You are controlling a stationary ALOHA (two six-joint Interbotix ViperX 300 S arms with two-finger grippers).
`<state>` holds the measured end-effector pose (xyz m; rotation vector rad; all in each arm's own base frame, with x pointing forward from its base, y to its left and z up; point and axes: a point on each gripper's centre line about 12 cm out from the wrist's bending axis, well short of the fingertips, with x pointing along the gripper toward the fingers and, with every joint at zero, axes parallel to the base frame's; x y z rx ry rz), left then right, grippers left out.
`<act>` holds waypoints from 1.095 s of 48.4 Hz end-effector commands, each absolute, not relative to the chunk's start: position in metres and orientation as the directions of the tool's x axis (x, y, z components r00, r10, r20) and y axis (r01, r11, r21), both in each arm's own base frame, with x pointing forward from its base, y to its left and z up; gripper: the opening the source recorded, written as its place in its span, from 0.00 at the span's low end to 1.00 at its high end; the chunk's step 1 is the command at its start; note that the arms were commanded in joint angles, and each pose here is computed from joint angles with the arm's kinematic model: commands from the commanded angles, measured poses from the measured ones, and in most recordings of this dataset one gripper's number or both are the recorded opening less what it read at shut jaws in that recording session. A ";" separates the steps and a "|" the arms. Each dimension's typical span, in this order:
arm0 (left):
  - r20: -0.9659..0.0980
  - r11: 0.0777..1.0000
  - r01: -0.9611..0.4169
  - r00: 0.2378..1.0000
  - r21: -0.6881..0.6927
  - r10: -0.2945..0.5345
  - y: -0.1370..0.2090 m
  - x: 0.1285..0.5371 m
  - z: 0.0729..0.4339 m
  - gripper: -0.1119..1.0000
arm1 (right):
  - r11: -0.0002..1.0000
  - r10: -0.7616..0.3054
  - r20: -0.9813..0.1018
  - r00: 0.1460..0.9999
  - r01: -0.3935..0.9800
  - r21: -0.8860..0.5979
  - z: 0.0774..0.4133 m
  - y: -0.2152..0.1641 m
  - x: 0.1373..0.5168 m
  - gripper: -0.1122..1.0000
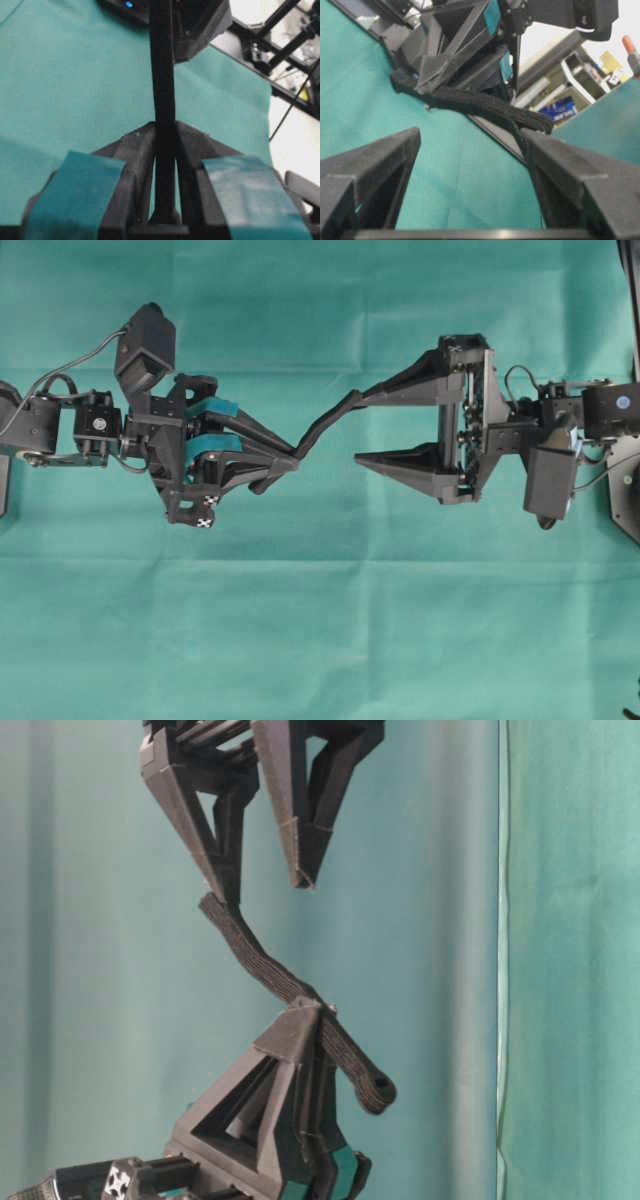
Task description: Peel off the Velcro with your right arm.
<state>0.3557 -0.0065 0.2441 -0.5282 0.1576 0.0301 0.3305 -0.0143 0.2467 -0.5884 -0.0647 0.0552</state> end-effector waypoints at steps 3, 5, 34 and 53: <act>-0.129 0.864 -0.051 0.992 -0.501 -0.016 -0.008 0.357 0.252 0.19 | 0.831 0.071 0.094 0.993 -0.007 -0.556 0.260 -0.015 0.334 0.53; -0.129 0.864 -0.053 0.992 -0.501 -0.014 -0.008 0.357 0.252 0.19 | 0.831 0.069 0.095 0.993 -0.005 -0.556 0.260 -0.016 0.334 0.53; -0.129 0.864 -0.051 0.992 -0.501 -0.016 -0.008 0.357 0.252 0.19 | 0.831 0.067 0.103 0.992 0.001 -0.556 0.261 -0.016 0.334 0.44; -0.133 0.864 -0.052 0.991 -0.501 -0.017 -0.009 0.357 0.251 0.19 | 0.831 0.058 0.104 0.993 0.010 -0.556 0.262 -0.020 0.334 0.02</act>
